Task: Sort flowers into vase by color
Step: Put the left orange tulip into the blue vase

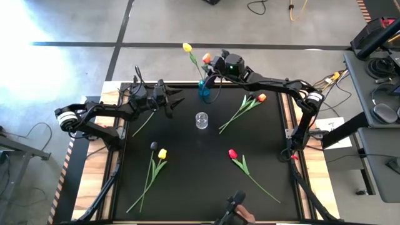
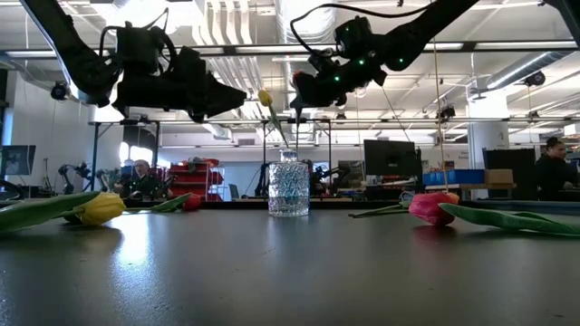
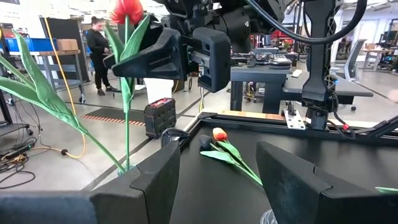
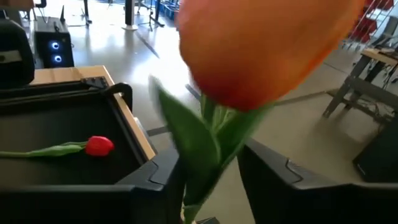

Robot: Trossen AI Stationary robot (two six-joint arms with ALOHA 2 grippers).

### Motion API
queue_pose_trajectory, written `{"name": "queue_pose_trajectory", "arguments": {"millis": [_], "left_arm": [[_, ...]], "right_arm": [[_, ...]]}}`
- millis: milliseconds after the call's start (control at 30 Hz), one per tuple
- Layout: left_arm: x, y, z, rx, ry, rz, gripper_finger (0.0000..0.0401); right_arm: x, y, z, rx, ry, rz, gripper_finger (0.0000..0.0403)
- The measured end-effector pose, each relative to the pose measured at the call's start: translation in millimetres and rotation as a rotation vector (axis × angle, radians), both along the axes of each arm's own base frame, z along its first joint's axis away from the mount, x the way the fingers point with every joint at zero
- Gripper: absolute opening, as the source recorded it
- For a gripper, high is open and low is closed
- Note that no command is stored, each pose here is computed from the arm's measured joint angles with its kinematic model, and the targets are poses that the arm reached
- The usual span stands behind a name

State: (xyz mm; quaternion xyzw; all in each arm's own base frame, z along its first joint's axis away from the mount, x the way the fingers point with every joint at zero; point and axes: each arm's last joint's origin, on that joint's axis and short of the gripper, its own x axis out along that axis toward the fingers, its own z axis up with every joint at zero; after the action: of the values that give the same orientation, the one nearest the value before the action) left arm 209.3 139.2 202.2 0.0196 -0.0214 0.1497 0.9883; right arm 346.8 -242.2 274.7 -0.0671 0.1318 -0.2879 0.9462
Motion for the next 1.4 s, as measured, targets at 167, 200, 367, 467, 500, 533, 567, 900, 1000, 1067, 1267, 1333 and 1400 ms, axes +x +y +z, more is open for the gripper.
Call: {"name": "queue_pose_trajectory", "arguments": {"millis": [167, 200, 367, 467, 500, 533, 567, 900, 1000, 1067, 1267, 1333, 1400], "left_arm": [[0, 0, -1, -0.009, 0.006, 0.0, 0.0197], [0, 0, -1, -0.011, 0.009, 0.0, 0.0197], [0, 0, -2, -0.014, 0.013, 0.0, 0.0197], [0, 0, -2, -0.014, 0.013, 0.0, 0.0197], [0, 0, -2, -0.014, 0.013, -0.001, 0.0197], [0, 0, -2, -0.014, 0.013, -0.001, 0.0197], [0, 0, -2, -0.014, 0.013, 0.0, 0.0197], [0, 0, -2, -0.014, 0.013, -0.001, 0.0197], [0, 0, -2, -0.014, 0.014, 0.0, 0.0197], [0, 0, -2, -0.014, 0.014, 0.0, 0.0197], [0, 0, -2, -0.015, 0.015, 0.0, 0.0197], [0, 0, -2, -0.017, 0.018, -0.001, 0.0197], [0, 0, -2, -0.017, 0.018, 0.0, 0.0197]], "right_arm": [[-1, 1, -2, 0.028, 0.014, -0.003, 0.0168], [-1, 1, -2, 0.034, 0.023, -0.003, 0.0174], [-3, 2, -1, 0.074, 0.079, -0.003, 0.0196], [-3, 2, 4, 0.097, 0.113, -0.004, 0.0202], [-3, 2, 5, 0.105, 0.125, -0.003, 0.0203], [-3, 2, 7, 0.112, 0.135, -0.003, 0.0203], [-3, 2, 8, 0.117, 0.149, -0.002, 0.0203], [-4, 3, 25, 0.138, 0.244, 0.011, 0.0203], [-3, 2, 33, 0.131, 0.233, 0.011, 0.0203], [-3, 2, 39, 0.121, 0.219, 0.01, 0.0203], [2, -1, 51, 0.09, 0.18, 0.01, 0.0203], [5, -4, 47, 0.078, 0.176, 0.012, 0.0203], [8, -8, 43, 0.075, 0.171, 0.009, 0.0203]]}}
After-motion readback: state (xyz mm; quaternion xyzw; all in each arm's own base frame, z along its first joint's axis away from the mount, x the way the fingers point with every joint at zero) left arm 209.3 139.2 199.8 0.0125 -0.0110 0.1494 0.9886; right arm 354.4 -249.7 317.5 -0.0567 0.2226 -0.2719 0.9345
